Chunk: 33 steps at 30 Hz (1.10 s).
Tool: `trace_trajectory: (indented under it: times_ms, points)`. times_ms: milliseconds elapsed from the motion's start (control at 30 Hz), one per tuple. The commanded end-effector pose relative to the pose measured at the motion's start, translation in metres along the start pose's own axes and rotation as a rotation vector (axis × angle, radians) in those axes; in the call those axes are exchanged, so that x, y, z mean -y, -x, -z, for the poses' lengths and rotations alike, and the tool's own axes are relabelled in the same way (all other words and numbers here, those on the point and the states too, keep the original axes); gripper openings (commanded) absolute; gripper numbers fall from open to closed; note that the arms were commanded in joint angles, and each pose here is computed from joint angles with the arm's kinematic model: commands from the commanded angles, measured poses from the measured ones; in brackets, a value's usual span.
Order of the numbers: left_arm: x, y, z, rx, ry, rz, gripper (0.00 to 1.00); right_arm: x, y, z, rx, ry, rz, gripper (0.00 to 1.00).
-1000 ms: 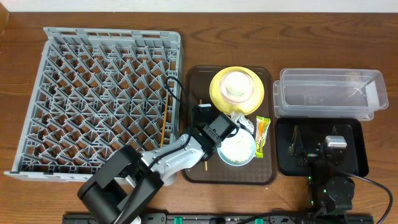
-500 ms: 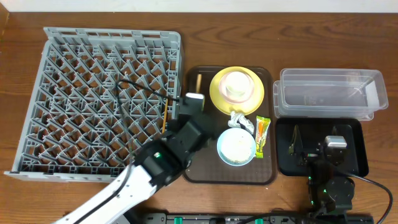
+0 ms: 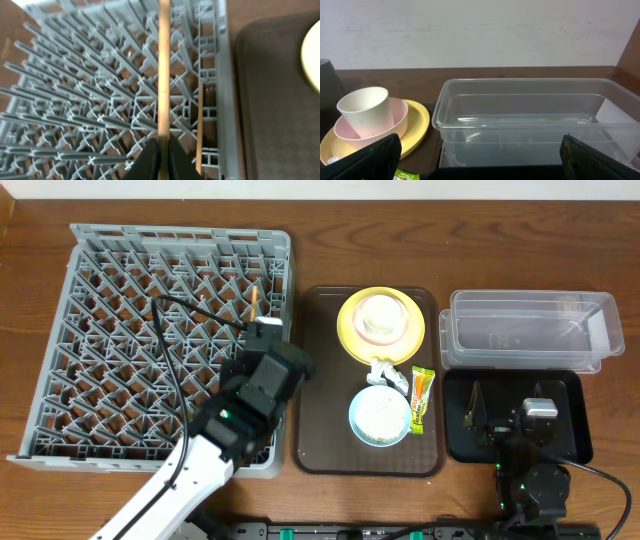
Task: Sort waste into correct bins and load items into the dishwasher
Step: 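Carry the chopstick into the dish rack and release it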
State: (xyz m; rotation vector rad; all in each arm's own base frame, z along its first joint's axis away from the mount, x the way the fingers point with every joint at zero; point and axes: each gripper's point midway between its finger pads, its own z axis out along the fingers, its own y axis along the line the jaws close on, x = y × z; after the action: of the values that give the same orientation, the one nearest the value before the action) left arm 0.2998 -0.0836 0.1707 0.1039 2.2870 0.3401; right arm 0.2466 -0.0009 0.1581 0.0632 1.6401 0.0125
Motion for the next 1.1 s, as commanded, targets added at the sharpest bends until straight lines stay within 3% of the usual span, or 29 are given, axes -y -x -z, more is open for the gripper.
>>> trace_trajectory:
  times_ms: [0, 233, 800, 967, 1033, 1067]
  points:
    - [0.001, -0.005, -0.012, -0.055, -0.037, 0.007, 0.08, 0.002, -0.001, 0.000, -0.002, -0.011, -0.013, 0.99]
    - [0.023, -0.010, -0.013, -0.085, -0.161, -0.061, 0.08, 0.002, -0.001, 0.000, -0.002, -0.011, -0.013, 0.99]
    - [0.035, -0.036, -0.046, -0.192, -0.122, -0.094, 0.08, 0.002, -0.001, 0.000, -0.002, -0.011, -0.013, 0.99]
    - [0.024, -0.033, -0.053, -0.193, -0.086, -0.022, 0.09, 0.002, -0.001, 0.000, -0.002, -0.011, -0.013, 0.99]
    - [0.019, -0.030, -0.054, -0.186, -0.078, -0.005, 0.31, 0.002, -0.001, 0.000, -0.001, -0.011, -0.013, 0.99]
    - [0.017, -0.028, -0.054, -0.182, -0.076, 0.003, 0.36, 0.002, -0.001, 0.000, -0.001, -0.011, -0.013, 0.99]
